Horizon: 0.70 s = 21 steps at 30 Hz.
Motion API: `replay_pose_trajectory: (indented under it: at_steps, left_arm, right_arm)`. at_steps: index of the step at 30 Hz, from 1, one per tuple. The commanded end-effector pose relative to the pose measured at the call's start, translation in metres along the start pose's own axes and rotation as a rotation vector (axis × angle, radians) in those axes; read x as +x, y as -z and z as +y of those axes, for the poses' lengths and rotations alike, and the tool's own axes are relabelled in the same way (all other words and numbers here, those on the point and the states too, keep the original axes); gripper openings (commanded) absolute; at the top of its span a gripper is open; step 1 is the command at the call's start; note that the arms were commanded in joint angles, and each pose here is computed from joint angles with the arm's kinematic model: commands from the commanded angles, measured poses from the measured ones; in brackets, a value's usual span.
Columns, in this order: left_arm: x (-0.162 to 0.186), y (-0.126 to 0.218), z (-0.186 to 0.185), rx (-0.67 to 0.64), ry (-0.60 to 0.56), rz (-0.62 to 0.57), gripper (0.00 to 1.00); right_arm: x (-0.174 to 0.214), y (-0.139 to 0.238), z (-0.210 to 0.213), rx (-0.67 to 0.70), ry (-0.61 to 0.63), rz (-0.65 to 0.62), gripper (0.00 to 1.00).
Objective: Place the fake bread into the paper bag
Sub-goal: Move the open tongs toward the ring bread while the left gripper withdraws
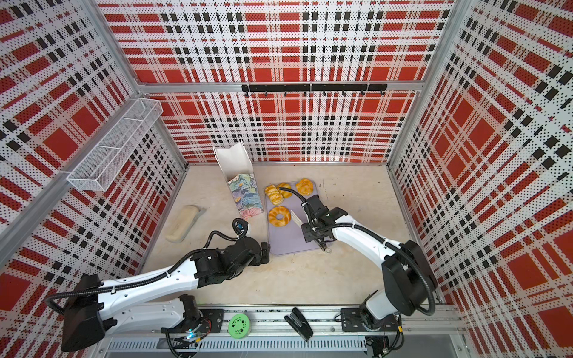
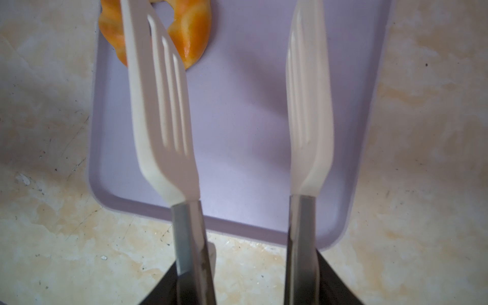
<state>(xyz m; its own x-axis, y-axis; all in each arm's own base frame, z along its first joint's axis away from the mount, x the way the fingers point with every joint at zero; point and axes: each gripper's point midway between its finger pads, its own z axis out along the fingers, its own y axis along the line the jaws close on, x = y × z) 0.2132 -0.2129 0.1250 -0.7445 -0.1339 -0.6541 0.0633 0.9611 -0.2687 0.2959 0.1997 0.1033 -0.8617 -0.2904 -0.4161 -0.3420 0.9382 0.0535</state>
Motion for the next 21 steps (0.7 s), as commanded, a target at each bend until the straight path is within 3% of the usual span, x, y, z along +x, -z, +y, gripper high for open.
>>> replay_pose_trajectory:
  at_steps: [1,21]
  left_arm:
    - [0.001,0.001,0.004,-0.006,0.034,-0.017,0.99]
    - [0.021,-0.016,-0.001,-0.030,-0.011,0.077,0.99]
  right_arm:
    - [-0.033,0.005,0.011,-0.043,0.008,-0.072,0.57]
    - [-0.064,-0.039,0.028,-0.043,0.103,0.043,0.54]
